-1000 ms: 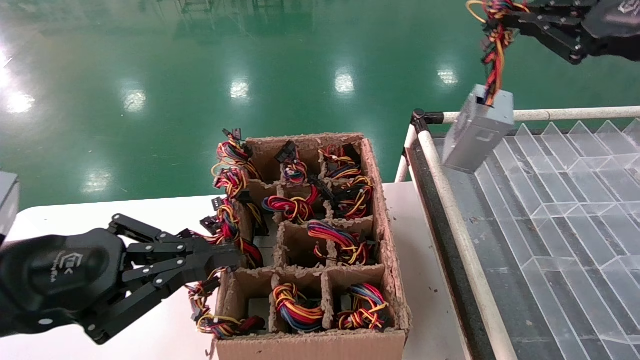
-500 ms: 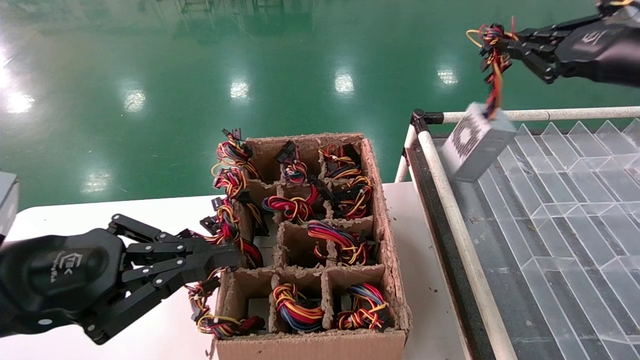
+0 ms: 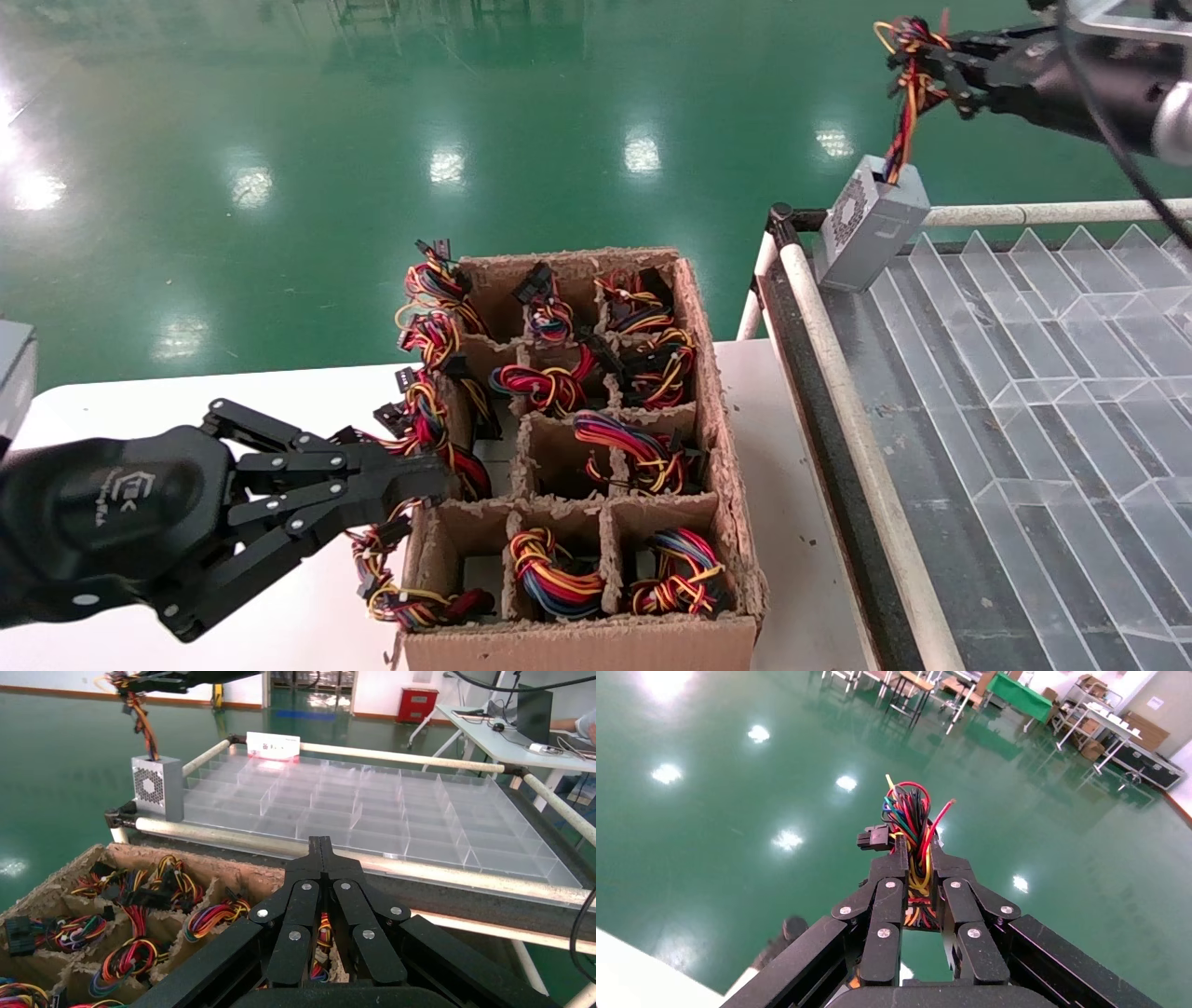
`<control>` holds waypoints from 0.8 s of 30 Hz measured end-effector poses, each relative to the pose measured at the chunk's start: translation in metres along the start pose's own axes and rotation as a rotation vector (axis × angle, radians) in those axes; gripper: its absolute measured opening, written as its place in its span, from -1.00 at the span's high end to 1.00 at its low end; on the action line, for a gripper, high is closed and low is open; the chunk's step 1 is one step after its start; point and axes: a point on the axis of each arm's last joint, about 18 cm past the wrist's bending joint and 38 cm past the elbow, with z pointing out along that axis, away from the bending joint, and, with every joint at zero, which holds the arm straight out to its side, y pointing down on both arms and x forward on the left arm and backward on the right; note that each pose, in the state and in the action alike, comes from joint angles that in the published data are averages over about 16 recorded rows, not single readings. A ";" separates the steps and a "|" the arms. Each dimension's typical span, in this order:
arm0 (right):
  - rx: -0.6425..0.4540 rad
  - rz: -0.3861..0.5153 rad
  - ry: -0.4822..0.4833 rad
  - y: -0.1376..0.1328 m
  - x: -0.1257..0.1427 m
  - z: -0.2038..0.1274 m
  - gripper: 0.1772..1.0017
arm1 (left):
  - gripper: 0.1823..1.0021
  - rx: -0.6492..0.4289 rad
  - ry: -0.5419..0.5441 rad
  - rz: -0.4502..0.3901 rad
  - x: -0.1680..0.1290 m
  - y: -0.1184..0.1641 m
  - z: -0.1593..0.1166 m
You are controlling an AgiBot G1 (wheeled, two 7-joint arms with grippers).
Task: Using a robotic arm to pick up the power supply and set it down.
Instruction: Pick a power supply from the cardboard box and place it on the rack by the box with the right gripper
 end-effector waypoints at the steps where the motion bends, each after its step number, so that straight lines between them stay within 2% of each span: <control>1: -0.001 0.003 0.003 0.000 -0.002 0.003 0.88 | 0.98 0.000 0.000 0.000 0.000 0.000 0.000; 14: -0.017 0.007 -0.030 0.004 -0.033 0.027 0.88 | 0.98 0.000 0.000 0.000 0.000 0.000 0.000; 24: -0.037 -0.027 -0.064 0.006 -0.042 0.029 0.88 | 0.98 0.000 0.000 0.000 0.000 0.000 0.000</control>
